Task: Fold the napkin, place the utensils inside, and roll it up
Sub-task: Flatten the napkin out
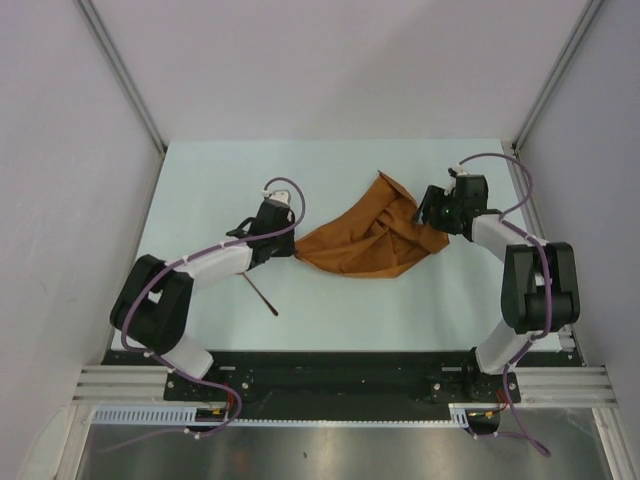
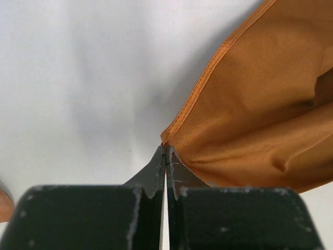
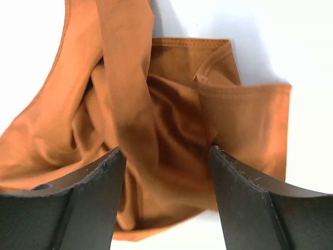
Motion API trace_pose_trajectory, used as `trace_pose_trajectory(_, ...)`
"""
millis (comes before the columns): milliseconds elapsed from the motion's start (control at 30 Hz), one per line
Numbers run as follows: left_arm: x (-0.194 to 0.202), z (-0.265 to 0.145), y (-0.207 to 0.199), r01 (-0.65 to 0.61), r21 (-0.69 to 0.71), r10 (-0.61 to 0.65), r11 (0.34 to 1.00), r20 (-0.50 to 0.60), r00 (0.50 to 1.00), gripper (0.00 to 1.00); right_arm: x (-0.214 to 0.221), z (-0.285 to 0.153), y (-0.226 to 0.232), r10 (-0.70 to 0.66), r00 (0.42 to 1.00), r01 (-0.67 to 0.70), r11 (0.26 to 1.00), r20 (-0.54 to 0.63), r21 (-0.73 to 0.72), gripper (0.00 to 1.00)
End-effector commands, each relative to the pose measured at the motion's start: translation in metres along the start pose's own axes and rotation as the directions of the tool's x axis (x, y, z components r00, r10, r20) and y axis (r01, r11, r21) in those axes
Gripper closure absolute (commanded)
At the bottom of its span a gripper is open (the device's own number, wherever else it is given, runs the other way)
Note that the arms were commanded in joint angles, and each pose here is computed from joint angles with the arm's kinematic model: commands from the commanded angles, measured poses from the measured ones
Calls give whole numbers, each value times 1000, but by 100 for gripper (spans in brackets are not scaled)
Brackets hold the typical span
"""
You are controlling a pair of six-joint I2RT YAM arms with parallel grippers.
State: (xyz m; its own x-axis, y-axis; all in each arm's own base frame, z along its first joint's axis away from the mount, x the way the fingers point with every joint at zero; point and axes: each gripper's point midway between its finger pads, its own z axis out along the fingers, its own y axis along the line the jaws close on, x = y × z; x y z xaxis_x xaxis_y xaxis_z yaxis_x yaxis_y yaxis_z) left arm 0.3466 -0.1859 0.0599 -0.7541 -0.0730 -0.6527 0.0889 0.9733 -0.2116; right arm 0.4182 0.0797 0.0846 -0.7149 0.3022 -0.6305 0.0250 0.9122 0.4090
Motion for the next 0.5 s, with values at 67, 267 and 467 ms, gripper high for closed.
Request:
trace_pose_trajectory(67,-23,-17,1,17,21,-18,1000,69,997,100,0,30,2,-65,997,63,996,-32,-68,36)
trace_pose_trajectory(267,-38,-26,5,19,19,-21,1000,105,994,100,-9,35,16,-104,993,96,985,-53,-142,94)
trace_pose_trajectory(467,-84,-58,7,5,10,-7,1000,233,973,100,-88,-22,50,-158,976,179,974,149,-138,100)
